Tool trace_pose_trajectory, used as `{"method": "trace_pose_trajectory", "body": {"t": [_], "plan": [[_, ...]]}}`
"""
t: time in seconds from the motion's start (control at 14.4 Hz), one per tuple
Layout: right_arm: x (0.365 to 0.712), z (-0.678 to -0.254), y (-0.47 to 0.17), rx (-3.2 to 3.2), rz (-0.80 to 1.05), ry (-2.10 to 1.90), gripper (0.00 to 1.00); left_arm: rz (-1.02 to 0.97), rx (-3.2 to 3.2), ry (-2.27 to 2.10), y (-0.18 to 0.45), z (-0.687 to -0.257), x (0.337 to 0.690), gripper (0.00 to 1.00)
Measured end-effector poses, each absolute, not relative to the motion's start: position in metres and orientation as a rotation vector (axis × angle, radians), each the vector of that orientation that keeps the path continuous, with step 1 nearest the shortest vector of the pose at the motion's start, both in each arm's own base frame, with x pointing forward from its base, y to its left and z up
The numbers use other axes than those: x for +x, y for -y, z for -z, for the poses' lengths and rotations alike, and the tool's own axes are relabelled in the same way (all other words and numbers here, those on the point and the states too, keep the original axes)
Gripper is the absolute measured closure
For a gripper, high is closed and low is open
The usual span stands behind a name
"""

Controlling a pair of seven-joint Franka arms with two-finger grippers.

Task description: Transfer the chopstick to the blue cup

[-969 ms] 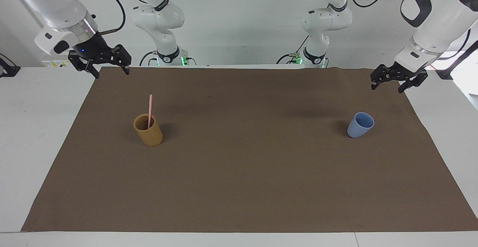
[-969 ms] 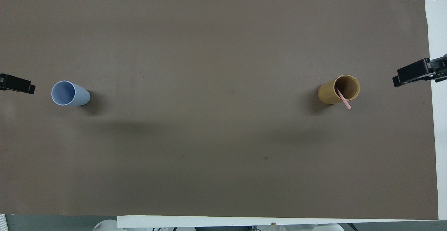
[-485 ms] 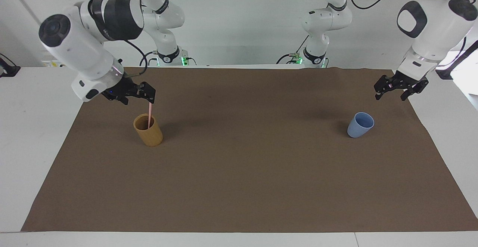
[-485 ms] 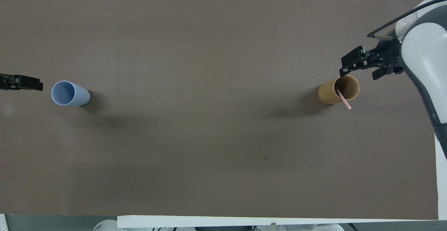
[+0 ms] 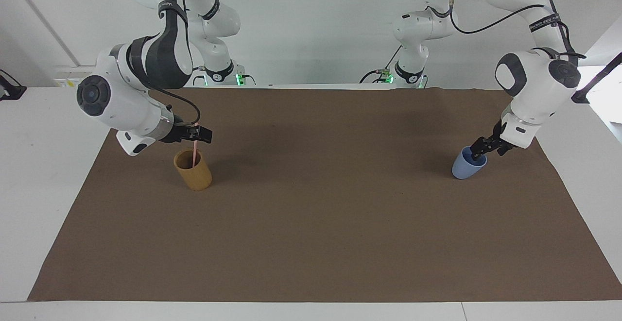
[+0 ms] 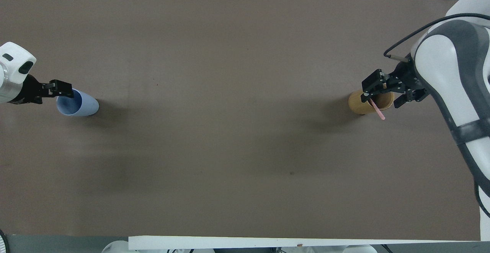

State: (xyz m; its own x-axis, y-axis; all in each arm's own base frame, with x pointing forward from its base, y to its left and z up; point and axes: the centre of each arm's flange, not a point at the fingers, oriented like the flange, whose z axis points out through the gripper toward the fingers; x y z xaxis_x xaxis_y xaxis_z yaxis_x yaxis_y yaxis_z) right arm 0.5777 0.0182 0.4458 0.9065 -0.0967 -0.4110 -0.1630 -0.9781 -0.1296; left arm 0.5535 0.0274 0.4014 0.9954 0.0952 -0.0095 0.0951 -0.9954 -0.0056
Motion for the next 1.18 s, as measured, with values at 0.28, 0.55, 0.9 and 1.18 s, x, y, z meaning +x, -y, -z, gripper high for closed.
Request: {"method": "trace_pose_trajectory", "body": {"t": [0.28,0.55,0.9,1.18], "plan": [[0.567,-0.444,-0.018,-2.903,-0.641,-0.198,0.18,-0.025,-3.132,0.161,-0.030,-0.390,0.551,0.06],[0.562,-0.442,-0.010,-2.893,-0.662,-0.201,0.33,-0.049,-3.132,0.161,-0.030,-0.382,0.547,0.15],[0.559,-0.438,0.000,-2.881,-0.675,-0.196,0.64,-0.057,-3.133,0.153,-0.027,-0.380,0.546,0.69],[0.558,-0.439,-0.001,-2.883,-0.673,-0.192,0.92,-0.048,-3.175,0.123,0.001,-0.389,0.550,0.96]]}}
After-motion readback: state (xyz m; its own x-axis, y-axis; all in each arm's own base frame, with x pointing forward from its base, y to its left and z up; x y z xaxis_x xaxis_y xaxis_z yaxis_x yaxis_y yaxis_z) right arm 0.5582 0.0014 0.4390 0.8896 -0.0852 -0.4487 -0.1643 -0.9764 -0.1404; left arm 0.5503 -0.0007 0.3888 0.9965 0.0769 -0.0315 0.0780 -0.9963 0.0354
